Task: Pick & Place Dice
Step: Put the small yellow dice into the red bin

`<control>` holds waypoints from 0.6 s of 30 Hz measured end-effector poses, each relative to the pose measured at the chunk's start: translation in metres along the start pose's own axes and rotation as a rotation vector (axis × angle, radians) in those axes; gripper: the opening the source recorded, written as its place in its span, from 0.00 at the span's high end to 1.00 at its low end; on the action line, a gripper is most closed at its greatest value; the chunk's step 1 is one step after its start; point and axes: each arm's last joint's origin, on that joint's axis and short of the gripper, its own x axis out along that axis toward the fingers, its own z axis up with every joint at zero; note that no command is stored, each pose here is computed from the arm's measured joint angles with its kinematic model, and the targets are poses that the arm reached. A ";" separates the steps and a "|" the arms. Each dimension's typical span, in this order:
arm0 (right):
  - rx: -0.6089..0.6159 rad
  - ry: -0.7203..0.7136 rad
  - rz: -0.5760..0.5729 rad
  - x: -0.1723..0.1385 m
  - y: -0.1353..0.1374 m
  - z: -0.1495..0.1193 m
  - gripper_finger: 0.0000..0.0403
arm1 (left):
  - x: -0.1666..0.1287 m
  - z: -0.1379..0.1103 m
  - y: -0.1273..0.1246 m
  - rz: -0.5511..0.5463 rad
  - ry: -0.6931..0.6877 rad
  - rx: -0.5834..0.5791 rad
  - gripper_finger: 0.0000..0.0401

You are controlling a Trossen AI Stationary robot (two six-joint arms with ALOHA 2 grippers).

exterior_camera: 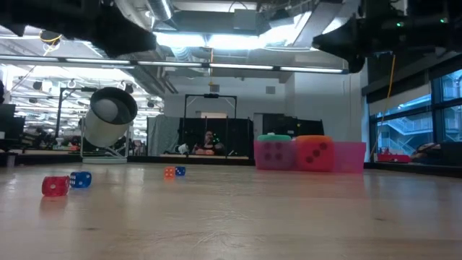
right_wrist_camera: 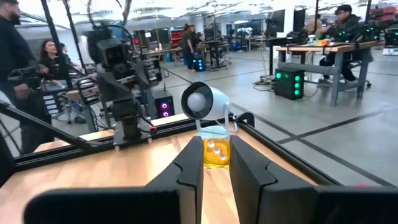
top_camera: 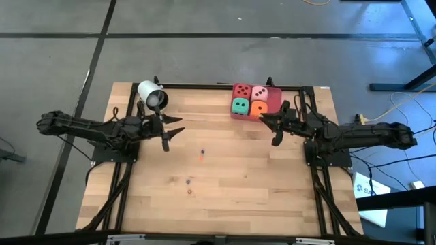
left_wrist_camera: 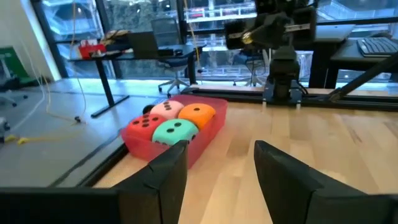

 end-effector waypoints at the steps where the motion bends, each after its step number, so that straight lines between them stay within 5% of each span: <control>1: -0.003 -0.003 0.000 -0.003 -0.001 -0.002 0.87 | 0.001 -0.002 0.001 0.001 0.007 -0.006 0.56; 5: -0.019 -0.010 -0.015 -0.011 -0.004 -0.009 0.87 | 0.003 -0.010 0.007 -0.003 0.010 -0.028 0.56; 18: -0.041 0.040 -0.317 -0.026 -0.029 -0.027 0.87 | 0.006 -0.014 0.014 -0.066 0.001 -0.058 0.57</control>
